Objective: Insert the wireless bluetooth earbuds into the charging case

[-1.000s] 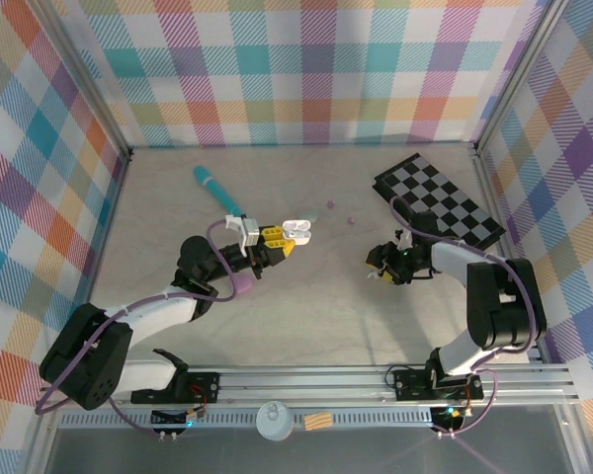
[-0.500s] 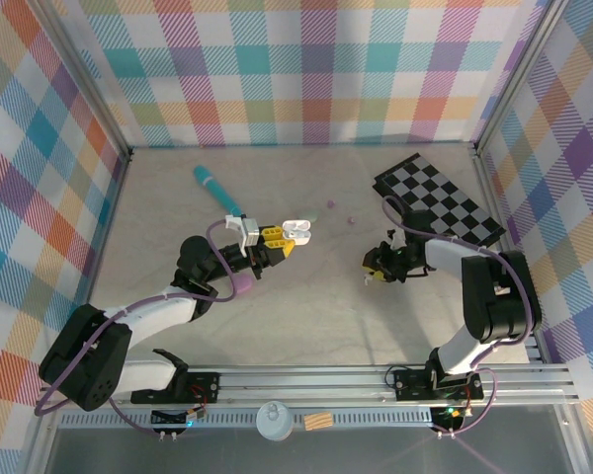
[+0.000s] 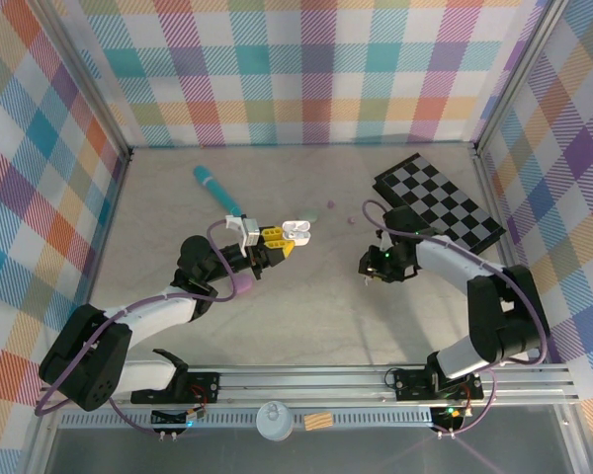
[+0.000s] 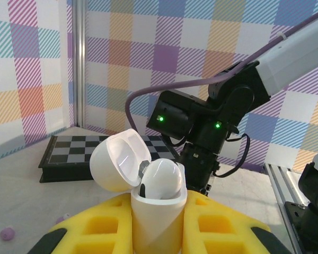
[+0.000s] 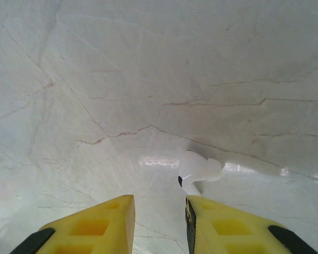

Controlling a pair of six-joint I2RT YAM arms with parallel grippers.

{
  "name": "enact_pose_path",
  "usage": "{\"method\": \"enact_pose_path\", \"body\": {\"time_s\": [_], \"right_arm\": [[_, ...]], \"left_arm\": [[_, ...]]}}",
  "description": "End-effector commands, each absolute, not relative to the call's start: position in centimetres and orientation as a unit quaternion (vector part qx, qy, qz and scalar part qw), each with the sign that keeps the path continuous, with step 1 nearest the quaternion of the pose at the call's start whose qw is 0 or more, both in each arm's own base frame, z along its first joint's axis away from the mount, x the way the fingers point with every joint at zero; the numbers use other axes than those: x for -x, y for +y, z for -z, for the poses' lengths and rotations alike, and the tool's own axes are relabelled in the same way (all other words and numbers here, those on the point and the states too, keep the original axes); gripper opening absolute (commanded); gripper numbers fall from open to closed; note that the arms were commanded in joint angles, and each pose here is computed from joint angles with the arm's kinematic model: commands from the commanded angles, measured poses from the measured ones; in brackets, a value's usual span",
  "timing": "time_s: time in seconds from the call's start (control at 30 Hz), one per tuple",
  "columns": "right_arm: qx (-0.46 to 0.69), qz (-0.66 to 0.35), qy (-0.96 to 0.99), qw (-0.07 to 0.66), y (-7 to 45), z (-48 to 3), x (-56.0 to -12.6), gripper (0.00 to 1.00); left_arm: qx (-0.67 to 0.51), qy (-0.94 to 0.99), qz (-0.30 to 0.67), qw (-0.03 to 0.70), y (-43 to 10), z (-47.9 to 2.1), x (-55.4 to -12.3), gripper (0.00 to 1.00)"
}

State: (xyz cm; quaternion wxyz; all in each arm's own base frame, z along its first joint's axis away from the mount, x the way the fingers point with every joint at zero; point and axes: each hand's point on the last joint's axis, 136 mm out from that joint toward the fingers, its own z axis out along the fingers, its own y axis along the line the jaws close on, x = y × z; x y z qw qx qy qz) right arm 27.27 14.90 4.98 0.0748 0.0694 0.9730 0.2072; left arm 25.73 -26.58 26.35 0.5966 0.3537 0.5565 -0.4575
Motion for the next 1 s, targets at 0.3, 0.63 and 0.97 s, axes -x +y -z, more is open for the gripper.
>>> {"method": "enact_pose_path", "body": {"time_s": [0.3, 0.63, 0.97], "right_arm": [[-0.058, -0.143, 0.987, 0.036, 14.7, -2.4, -27.9, 0.26], [-0.053, -0.125, 0.990, 0.039, 14.4, -1.9, -28.7, 0.24], [-0.064, -0.116, 0.990, 0.039, 13.5, -2.7, -30.2, 0.31]], "left_arm": [[-0.361, 0.541, 0.443, 0.618, -25.6, -27.3, -25.1, 0.13], [-0.363, 0.542, 0.441, 0.617, -25.5, -27.4, -25.1, 0.13], [-0.362, 0.544, 0.435, 0.619, -25.2, -27.5, -24.8, 0.13]]}}
